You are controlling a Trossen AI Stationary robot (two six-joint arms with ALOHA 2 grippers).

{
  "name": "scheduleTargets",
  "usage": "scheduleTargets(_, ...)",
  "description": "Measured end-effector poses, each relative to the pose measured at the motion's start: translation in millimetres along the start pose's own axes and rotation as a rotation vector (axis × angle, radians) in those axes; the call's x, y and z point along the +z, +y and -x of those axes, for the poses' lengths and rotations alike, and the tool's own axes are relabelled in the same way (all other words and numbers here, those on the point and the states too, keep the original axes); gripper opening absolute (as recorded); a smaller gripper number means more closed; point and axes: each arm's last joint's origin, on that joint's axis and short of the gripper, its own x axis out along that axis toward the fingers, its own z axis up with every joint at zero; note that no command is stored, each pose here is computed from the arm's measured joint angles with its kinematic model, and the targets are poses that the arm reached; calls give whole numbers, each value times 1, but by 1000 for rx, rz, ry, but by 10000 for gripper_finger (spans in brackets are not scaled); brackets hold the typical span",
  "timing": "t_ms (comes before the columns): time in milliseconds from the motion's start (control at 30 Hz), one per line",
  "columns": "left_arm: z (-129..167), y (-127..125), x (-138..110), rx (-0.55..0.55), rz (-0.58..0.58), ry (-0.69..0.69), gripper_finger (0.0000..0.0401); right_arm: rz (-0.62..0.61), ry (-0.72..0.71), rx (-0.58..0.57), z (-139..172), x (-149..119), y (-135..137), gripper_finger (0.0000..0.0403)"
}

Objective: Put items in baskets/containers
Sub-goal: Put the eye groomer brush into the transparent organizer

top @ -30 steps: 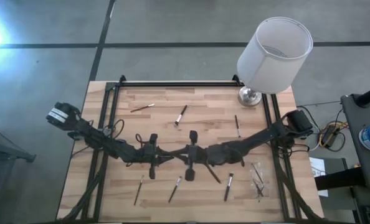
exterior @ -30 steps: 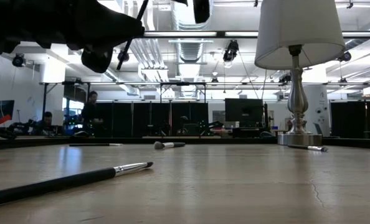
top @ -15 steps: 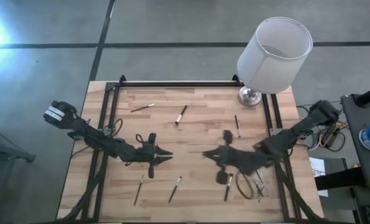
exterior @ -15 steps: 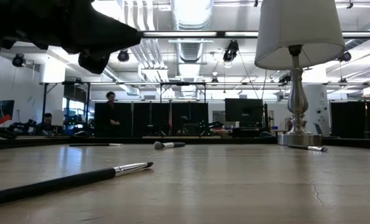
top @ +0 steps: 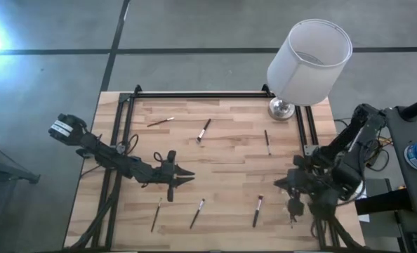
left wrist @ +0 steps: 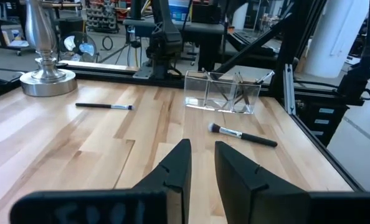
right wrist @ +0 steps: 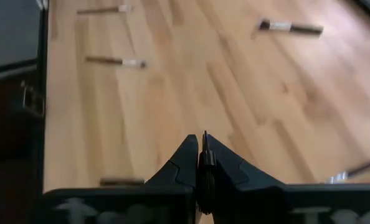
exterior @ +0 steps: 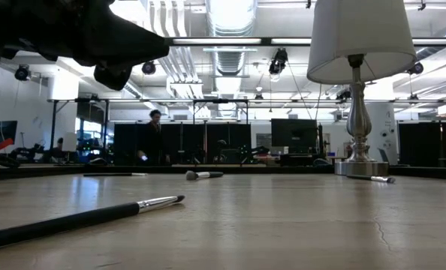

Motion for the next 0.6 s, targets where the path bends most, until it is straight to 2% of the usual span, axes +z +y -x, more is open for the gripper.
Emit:
scheduleTargets(300,0,0,-1,1,-3,7,66,-85,196,-69,7,-23,-4,12)
scheduleTargets(600,0,0,-2,2,-6,14,66,-139,278,-98,-9,-47,-8,12)
